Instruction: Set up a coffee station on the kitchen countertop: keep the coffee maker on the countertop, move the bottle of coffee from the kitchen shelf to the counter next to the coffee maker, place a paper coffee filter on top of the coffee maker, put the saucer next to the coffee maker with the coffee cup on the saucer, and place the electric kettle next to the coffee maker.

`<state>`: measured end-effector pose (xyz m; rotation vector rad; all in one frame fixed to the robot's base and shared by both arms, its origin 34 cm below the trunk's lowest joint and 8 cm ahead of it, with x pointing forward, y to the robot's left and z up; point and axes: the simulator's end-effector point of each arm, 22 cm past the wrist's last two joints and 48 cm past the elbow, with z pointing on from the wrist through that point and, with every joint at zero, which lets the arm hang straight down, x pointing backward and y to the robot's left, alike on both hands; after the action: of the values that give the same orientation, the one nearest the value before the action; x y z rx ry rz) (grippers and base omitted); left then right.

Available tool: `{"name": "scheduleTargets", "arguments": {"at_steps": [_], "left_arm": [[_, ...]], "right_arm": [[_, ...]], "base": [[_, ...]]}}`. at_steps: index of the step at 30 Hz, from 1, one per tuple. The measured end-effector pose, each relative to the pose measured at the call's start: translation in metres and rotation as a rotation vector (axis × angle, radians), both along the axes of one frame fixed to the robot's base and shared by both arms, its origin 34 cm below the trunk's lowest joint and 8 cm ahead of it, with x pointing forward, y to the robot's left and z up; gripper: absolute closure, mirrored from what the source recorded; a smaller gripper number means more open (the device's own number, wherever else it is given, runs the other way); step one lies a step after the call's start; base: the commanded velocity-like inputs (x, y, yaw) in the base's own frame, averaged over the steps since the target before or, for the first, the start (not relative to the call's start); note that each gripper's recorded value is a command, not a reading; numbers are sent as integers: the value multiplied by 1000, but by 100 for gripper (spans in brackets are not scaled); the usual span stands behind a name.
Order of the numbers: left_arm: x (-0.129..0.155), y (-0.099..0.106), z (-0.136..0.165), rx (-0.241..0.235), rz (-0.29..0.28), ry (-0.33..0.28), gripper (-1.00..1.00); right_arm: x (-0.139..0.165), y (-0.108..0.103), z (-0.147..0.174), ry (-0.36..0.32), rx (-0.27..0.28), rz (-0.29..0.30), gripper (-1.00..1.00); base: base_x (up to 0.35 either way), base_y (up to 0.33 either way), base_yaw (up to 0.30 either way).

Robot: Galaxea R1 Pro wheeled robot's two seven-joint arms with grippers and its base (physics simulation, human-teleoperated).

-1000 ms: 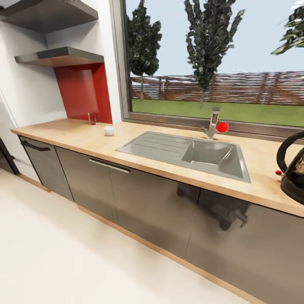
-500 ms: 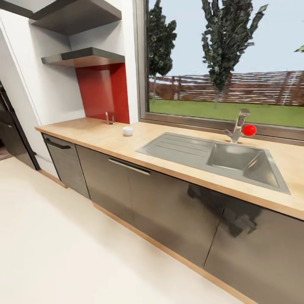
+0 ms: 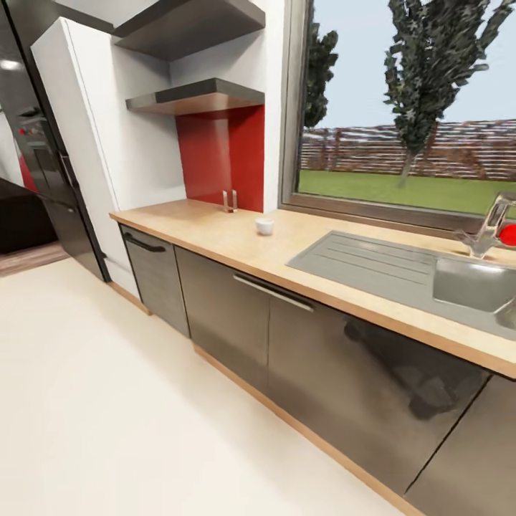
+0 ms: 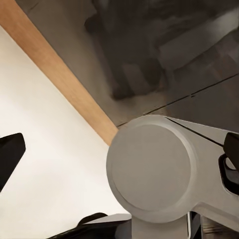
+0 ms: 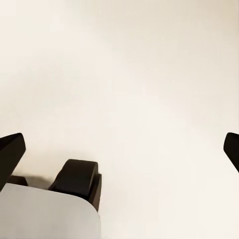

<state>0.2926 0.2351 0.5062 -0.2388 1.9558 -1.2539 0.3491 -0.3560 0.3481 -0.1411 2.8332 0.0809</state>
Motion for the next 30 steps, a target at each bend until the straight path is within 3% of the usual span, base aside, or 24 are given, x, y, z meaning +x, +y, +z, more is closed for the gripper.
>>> {"name": "scheduleTargets", "arguments": {"at_steps": [13, 30], "left_arm": [[0, 0, 0, 1, 1, 0, -100], [0, 0, 0, 1, 0, 1, -100]], "right_arm": [[0, -2, 0, 0, -1, -1, -100], [0, -1, 0, 0, -1, -1, -100]], "base": [[295, 203, 28], [253, 224, 251]]}}
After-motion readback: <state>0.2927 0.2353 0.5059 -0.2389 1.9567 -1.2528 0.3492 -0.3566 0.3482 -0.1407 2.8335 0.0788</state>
